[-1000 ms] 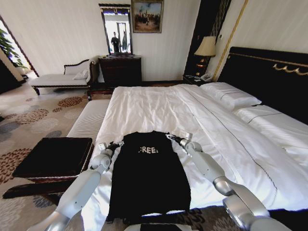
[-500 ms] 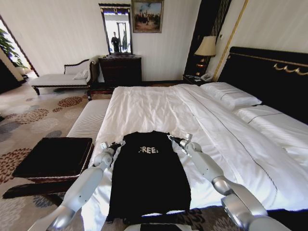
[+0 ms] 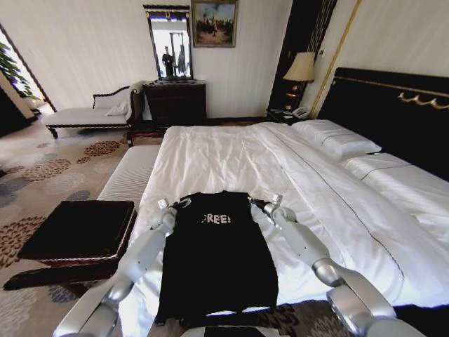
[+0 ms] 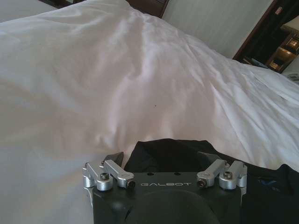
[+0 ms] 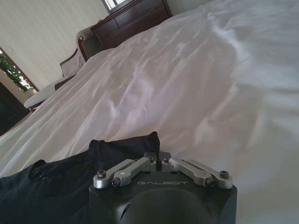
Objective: Fold the clothes on the bed and place them into the basket.
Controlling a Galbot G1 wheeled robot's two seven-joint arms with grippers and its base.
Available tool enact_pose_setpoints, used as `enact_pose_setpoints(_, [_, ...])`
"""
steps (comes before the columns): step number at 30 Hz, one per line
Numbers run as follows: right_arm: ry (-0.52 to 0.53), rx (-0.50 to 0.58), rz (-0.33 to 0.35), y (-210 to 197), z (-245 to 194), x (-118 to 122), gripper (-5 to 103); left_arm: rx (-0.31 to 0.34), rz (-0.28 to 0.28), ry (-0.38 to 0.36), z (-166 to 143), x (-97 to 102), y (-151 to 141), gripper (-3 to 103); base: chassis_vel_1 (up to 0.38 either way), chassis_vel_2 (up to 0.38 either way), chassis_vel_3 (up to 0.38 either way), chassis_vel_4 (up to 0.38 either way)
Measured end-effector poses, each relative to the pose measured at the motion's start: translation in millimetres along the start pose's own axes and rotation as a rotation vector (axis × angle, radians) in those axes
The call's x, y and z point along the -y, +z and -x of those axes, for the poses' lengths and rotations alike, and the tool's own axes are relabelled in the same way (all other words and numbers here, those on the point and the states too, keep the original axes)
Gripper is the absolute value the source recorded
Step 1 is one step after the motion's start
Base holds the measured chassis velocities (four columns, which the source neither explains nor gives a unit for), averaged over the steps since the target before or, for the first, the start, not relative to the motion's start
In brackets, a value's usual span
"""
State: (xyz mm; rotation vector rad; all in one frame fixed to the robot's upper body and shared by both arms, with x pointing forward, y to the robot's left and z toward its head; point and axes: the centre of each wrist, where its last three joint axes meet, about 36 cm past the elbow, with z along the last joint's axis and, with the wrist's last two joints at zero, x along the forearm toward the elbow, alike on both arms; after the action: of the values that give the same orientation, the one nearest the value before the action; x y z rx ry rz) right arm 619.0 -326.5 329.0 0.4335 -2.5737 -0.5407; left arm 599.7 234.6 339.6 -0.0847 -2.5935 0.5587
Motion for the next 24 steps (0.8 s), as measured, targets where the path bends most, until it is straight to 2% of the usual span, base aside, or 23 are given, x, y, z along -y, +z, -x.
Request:
enact_pose_setpoints(3, [0.007, 0.001, -0.003, -0.6, -3.3, 3.3, 0, -0.001, 0.006, -0.012, 1.5, 0.0, 1.9, 73, 0.0, 0.0, 0.0, 0.0])
enact_pose_setpoints(5, [0.008, 0.001, -0.004, -0.8, -3.7, 3.8, 0, 0.0, 0.006, -0.014, 1.4, -0.5, 2.1, 73, 0.0, 0.0, 0.0, 0.0])
enact_pose_setpoints(7, [0.013, 0.002, -0.006, -2.2, -5.4, 6.2, 0, 0.0, 0.01, -0.025, -0.1, -4.4, 5.4, 62, 0.0, 0.0, 0.0, 0.0])
enact_pose_setpoints(9, [0.013, 0.002, -0.006, -2.2, -5.5, 6.3, 0, 0.001, 0.011, -0.026, -0.3, -4.9, 5.6, 62, 0.0, 0.0, 0.0, 0.0])
enact_pose_setpoints(10, [0.015, 0.002, -0.005, -2.2, -5.6, 7.1, 0, 0.003, 0.013, -0.029, -1.0, -6.6, 5.8, 51, 0.0, 0.0, 0.0, 0.0])
enact_pose_setpoints(11, [0.015, 0.002, -0.005, -2.4, -5.4, 7.1, 0, 0.005, 0.014, -0.031, -1.5, -7.8, 5.8, 51, 0.0, 0.0, 0.0, 0.0])
enact_pose_setpoints(12, [0.014, 0.002, -0.005, -2.2, -4.8, 6.2, 0, 0.008, 0.017, -0.034, -2.2, -9.5, 5.4, 40, 0.0, 0.0, 0.0, 0.0])
enact_pose_setpoints(13, [0.012, 0.001, -0.005, -1.9, -4.2, 5.2, 0, 0.01, 0.02, -0.036, -2.7, -10.8, 4.5, 34, 0.0, 0.0, 0.0, 0.0])
enact_pose_setpoints(15, [0.01, 0.001, -0.005, -1.8, -3.8, 4.2, 0, 0.012, 0.022, -0.037, -2.9, -11.3, 4.1, 34, 0.0, 0.0, 0.0, 0.0])
enact_pose_setpoints(19, [-0.001, 0.003, -0.007, -1.1, -2.0, -1.8, 0, 0.021, 0.037, -0.04, -3.1, -12.2, 1.5, 14, 0.0, 0.0, 0.0, 0.0])
enact_pose_setpoints(21, [-0.003, 0.004, -0.008, -1.3, -1.9, -2.8, 0, 0.023, 0.04, -0.041, -3.0, -12.1, 1.0, 14, 0.0, 0.0, 0.0, 0.0])
enact_pose_setpoints(24, [-0.01, 0.007, -0.013, -2.2, -2.1, -6.2, 0, 0.03, 0.048, -0.041, -3.8, -12.4, -1.9, 2, 0.0, 0.0, 0.0, 0.0])
